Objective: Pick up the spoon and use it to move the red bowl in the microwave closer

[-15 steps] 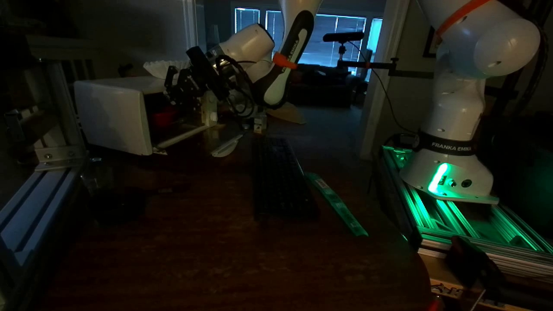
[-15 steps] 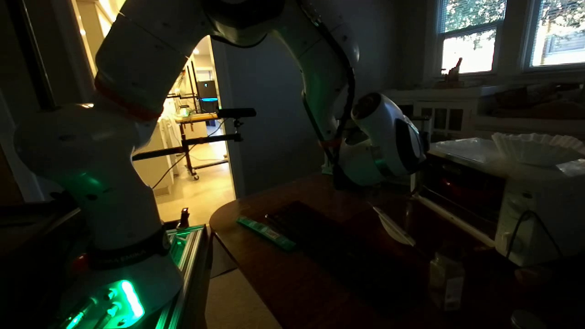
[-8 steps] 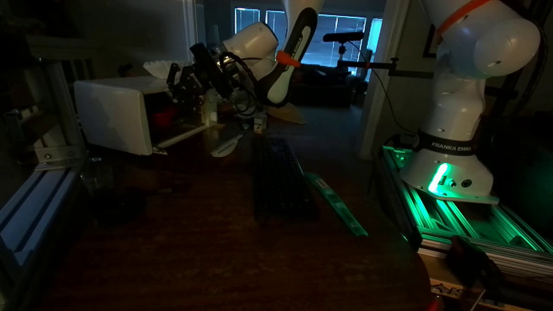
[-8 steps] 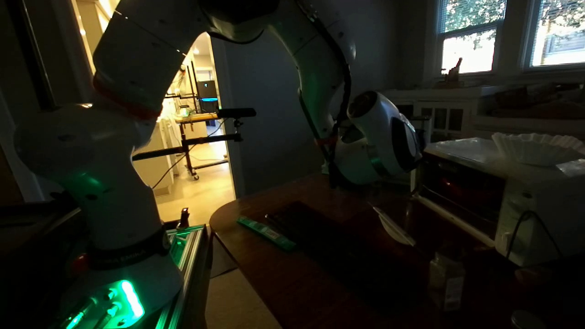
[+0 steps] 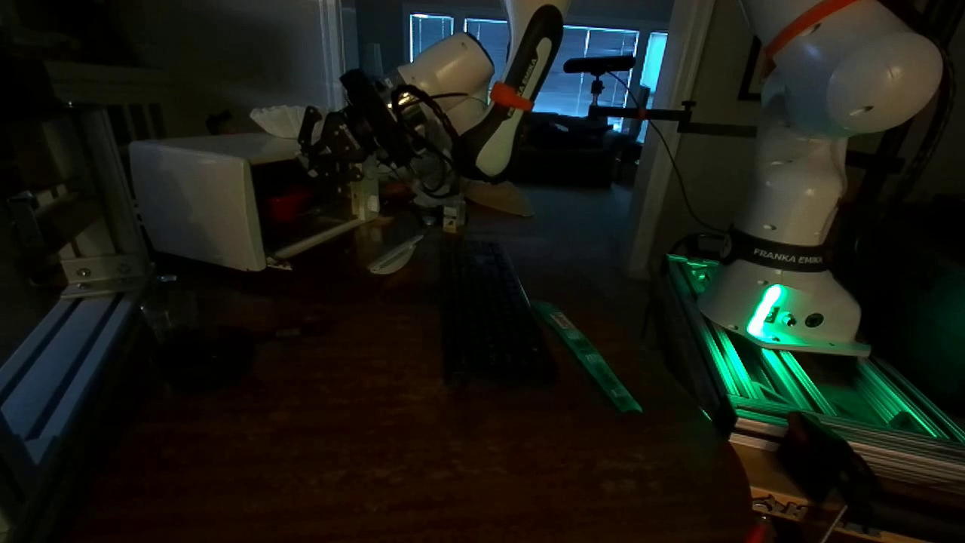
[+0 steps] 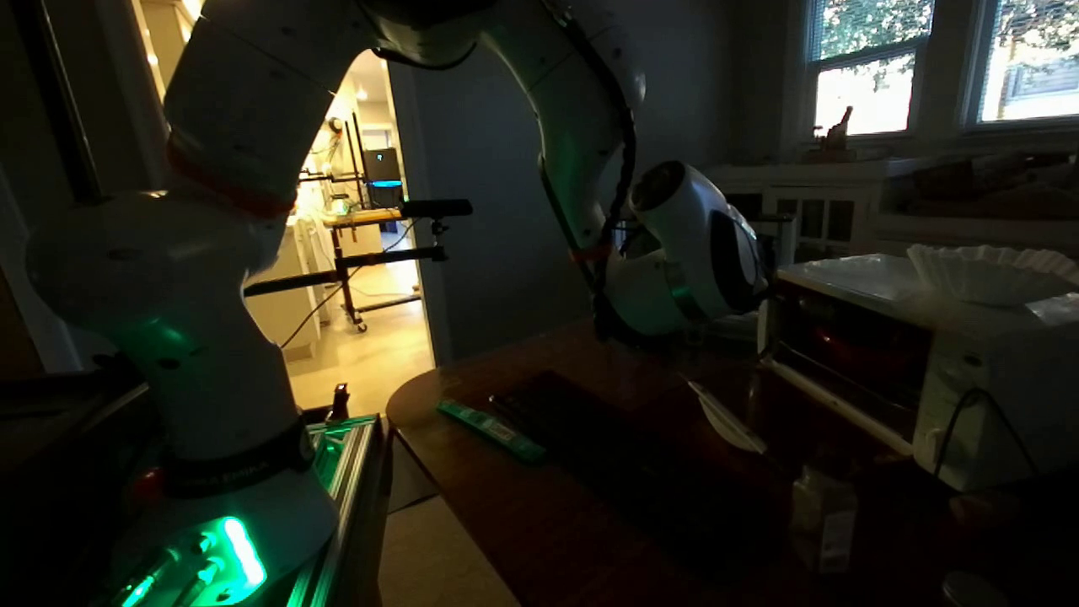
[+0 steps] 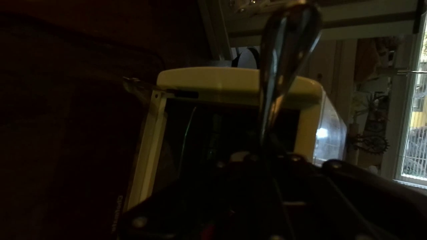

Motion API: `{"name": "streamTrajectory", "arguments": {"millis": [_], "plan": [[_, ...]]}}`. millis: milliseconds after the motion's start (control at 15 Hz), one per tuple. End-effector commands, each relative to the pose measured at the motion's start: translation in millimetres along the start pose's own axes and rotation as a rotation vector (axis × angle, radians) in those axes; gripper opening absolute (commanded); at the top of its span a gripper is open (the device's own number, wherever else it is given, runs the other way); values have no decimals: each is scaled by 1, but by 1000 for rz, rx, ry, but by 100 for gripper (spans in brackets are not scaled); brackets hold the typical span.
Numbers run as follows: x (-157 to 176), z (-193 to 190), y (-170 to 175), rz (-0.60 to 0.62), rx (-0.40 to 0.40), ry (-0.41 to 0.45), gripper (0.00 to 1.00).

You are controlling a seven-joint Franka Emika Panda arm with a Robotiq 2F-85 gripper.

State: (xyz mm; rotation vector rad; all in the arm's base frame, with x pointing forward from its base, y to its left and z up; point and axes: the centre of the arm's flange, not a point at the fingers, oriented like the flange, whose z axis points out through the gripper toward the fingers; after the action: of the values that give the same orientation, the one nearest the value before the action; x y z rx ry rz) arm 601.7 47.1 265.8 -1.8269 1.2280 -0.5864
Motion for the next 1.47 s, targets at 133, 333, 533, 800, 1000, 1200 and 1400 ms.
{"name": "streamTrajectory", "arguments": {"millis": [133, 333, 533, 800, 1000, 1200, 1400], "plan": [[-9, -15, 6, 64, -19, 13, 2], [-8, -17, 6, 79, -18, 36, 2], [-7, -18, 4, 94, -16, 64, 2], [-6, -20, 3, 118, -17, 99, 2], [-4, -18, 3, 131, -40, 149, 2], [-7, -16, 3, 129, -59, 177, 2], [-9, -16, 3, 125, -60, 176, 2]]}}
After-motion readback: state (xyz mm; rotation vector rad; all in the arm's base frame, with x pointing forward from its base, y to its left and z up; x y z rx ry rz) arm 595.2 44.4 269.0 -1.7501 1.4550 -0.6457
